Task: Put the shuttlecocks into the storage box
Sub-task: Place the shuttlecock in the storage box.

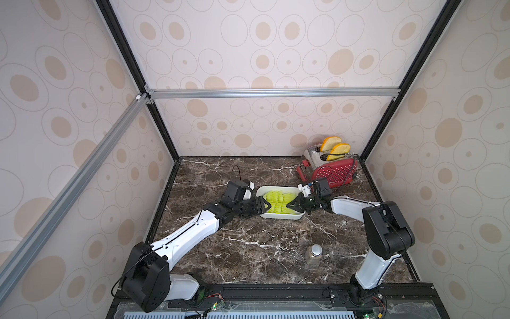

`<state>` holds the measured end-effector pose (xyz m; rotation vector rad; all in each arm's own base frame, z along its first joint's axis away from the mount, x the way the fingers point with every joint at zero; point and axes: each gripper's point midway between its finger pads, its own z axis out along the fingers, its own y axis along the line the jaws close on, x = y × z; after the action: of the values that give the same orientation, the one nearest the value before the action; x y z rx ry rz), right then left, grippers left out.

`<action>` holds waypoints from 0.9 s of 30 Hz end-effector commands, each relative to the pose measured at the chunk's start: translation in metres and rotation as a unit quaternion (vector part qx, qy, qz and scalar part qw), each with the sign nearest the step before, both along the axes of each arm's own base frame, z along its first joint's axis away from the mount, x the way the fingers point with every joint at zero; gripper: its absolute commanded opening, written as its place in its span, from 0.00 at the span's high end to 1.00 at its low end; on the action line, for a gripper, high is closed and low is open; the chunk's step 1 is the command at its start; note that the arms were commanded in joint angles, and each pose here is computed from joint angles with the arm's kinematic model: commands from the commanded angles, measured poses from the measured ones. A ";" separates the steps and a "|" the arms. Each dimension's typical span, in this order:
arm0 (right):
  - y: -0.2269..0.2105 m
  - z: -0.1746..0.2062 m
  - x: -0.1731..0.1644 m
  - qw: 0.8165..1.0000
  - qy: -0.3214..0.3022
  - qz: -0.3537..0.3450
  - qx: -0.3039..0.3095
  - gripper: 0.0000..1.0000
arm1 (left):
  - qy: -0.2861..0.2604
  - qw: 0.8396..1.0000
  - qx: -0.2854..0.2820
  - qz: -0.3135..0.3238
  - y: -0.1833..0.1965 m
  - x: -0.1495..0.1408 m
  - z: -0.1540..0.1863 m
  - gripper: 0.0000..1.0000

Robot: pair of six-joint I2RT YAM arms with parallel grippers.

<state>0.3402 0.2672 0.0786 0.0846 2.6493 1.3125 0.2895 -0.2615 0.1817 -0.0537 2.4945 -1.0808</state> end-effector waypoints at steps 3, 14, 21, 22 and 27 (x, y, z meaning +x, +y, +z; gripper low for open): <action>-0.004 -0.009 0.000 1.000 0.016 -0.014 -0.004 0.98 | -0.022 1.000 -0.010 -0.002 -0.005 0.004 0.019 0.36; -0.009 0.003 0.003 1.000 0.004 -0.023 -0.021 0.65 | -0.023 1.000 -0.010 0.000 -0.003 0.003 0.019 0.36; -0.011 0.011 0.005 0.999 -0.002 -0.024 -0.031 0.64 | -0.024 1.000 -0.009 0.001 -0.003 0.004 0.020 0.36; -0.011 0.012 0.005 0.999 -0.002 -0.025 -0.032 0.64 | -0.024 1.000 -0.009 0.001 -0.003 0.004 0.020 0.36; -0.017 0.015 0.003 0.998 -0.005 -0.026 -0.054 0.63 | -0.024 1.000 -0.009 0.001 -0.003 0.004 0.020 0.36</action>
<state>0.3410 0.2563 0.0796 0.1524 2.6973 1.2026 0.2905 -0.2606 0.1813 -0.0576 2.4925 -1.0724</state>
